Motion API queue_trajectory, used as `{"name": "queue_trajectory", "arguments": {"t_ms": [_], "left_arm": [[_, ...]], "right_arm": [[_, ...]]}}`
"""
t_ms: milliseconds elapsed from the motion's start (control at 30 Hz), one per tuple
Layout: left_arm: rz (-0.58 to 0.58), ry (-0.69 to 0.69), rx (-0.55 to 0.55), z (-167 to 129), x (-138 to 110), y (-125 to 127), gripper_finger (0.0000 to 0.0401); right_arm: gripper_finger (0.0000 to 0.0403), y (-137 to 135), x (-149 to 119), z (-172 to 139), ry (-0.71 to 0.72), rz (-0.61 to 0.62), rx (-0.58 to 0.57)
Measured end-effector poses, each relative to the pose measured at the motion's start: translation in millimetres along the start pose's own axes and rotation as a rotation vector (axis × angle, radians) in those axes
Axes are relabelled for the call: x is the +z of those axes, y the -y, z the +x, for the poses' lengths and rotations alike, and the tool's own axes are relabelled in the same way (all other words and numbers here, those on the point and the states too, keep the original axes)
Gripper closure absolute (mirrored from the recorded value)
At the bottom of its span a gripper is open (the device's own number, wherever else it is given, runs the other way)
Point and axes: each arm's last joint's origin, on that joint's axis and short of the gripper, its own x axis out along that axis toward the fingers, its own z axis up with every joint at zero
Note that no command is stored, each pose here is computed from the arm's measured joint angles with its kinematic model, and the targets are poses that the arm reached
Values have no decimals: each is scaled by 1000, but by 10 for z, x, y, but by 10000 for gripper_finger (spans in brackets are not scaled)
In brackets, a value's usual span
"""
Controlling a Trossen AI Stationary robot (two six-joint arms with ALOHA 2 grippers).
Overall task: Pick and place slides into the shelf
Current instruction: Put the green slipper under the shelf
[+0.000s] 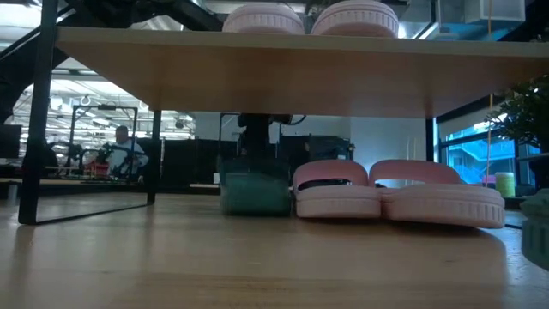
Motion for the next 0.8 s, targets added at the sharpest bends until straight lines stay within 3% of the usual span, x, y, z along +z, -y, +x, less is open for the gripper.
{"name": "queue_trajectory", "arguments": {"t_ms": [133,500,800], "left_arm": [[-3,-2,76,-70,23,-16,142],[-34,-32,162,-354,-29,-145,142],[-7,126,241,-504,22,-440,142]], "right_arm": [[123,1,0,-1,0,3,0],[123,1,0,-1,0,28,0],[123,24,-22,-18,-14,25,-10]]}}
